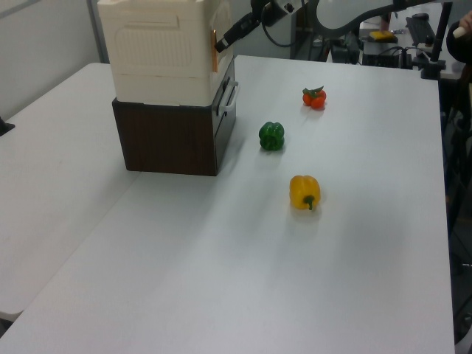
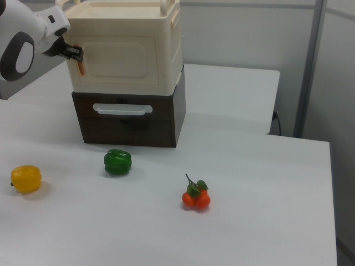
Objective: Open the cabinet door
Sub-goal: 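Close the gripper on the orange door handle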
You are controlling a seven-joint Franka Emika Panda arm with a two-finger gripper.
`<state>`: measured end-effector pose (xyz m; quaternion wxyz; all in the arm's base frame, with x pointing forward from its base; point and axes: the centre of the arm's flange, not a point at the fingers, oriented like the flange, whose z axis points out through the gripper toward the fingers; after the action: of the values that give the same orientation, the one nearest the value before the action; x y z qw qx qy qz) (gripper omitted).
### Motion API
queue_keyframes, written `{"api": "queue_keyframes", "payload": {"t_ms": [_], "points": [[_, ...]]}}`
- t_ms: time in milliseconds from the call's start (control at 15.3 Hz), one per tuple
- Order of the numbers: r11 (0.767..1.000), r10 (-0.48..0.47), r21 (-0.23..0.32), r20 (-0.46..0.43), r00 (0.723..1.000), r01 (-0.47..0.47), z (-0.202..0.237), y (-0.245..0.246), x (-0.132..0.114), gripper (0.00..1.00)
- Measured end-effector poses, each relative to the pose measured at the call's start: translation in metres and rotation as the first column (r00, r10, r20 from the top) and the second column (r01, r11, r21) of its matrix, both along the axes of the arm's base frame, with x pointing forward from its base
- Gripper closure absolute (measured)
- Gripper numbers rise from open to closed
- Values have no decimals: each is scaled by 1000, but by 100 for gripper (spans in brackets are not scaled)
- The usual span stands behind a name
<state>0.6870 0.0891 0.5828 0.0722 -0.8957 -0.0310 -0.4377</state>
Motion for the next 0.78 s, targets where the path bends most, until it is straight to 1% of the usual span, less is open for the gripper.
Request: {"api": "queue_keyframes", "payload": {"t_ms": [65,196,326,457,587,783], "points": [[1000,2,-4,24,1000,-2,0,0,2,63],[1000,4,-11,49,999,-3,-3,-1,6,64],[1000,10,-19,54,999,-9,-3,0,6,65],[999,25,-47,57,998,-22,-3,1,6,68],[997,38,-65,58,998,-35,-4,3,6,86],[996,45,-75,59,997,-41,-4,3,5,86]]}}
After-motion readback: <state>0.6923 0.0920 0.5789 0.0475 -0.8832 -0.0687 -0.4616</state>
